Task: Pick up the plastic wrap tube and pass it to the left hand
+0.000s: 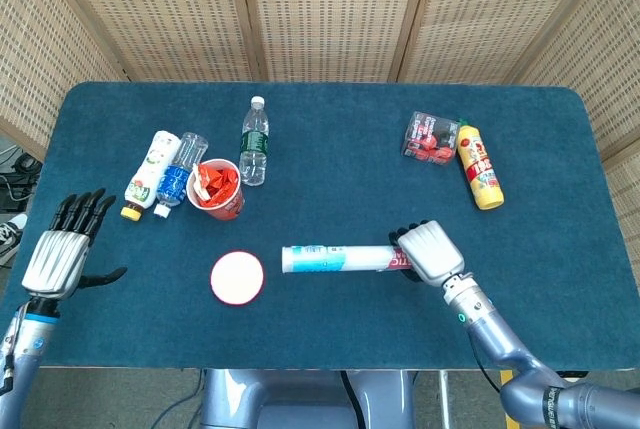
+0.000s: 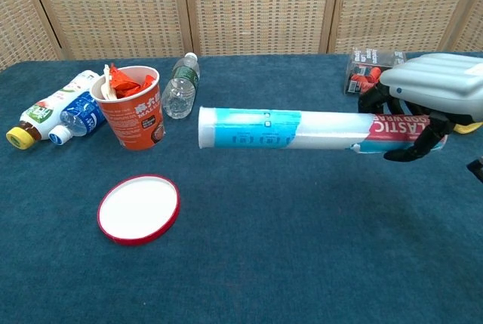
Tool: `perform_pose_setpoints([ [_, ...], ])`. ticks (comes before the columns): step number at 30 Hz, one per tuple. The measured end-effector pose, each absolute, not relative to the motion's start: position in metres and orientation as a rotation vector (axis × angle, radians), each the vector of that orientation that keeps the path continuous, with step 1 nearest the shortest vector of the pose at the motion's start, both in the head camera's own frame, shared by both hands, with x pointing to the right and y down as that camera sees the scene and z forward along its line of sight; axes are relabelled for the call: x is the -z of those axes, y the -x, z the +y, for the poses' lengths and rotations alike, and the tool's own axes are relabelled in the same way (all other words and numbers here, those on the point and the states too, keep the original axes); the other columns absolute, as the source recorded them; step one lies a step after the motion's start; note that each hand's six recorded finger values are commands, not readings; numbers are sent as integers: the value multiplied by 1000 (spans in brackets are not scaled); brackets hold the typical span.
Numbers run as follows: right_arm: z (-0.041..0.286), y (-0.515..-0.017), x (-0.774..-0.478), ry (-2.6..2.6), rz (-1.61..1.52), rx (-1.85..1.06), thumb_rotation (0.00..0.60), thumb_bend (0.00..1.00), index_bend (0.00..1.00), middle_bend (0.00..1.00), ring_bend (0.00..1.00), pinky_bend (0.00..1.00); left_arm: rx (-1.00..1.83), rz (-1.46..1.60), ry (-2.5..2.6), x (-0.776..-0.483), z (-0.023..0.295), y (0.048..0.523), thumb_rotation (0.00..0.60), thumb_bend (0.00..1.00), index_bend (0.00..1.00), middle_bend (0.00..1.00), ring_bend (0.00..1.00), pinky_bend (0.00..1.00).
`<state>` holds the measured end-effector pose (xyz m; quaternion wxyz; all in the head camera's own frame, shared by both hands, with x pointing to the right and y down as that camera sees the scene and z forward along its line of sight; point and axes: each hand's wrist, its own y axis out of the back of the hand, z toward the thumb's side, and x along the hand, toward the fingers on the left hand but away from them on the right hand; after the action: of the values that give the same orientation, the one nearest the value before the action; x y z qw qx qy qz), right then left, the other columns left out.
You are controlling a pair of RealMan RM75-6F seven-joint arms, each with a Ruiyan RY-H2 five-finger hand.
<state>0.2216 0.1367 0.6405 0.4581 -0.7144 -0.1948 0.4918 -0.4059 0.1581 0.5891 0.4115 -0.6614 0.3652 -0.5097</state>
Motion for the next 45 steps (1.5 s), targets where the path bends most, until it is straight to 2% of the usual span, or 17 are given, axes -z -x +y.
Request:
perform_pose_setpoints([
  [7,126,-205,-631,1723,-490,-1250,600,674,694,666,694,641,993,875,1708,-560,115,333,600,0,33,0,90,92],
  [17,108,-181,-628,1672,-540,-1342,600,675,694,666,694,642,921,681,1791,-560,94,257,600,0,77,4,124,114],
  [25,103,-169,-627,1693,-589,-1386,600,675,694,667,695,646,884,626,1865,-579,97,216,600,0,213,99,202,166],
  [34,106,-157,-626,1724,-615,-1383,600,675,694,668,696,646,898,565,1850,-614,95,174,600,0,199,100,203,174],
  [41,109,-153,-625,1753,-622,-1374,600,675,694,671,706,654,914,593,1850,-632,86,159,600,0,214,123,226,192],
  [45,111,-150,-626,1775,-627,-1370,600,676,694,671,706,654,912,581,1869,-642,86,149,600,0,226,137,260,239],
])
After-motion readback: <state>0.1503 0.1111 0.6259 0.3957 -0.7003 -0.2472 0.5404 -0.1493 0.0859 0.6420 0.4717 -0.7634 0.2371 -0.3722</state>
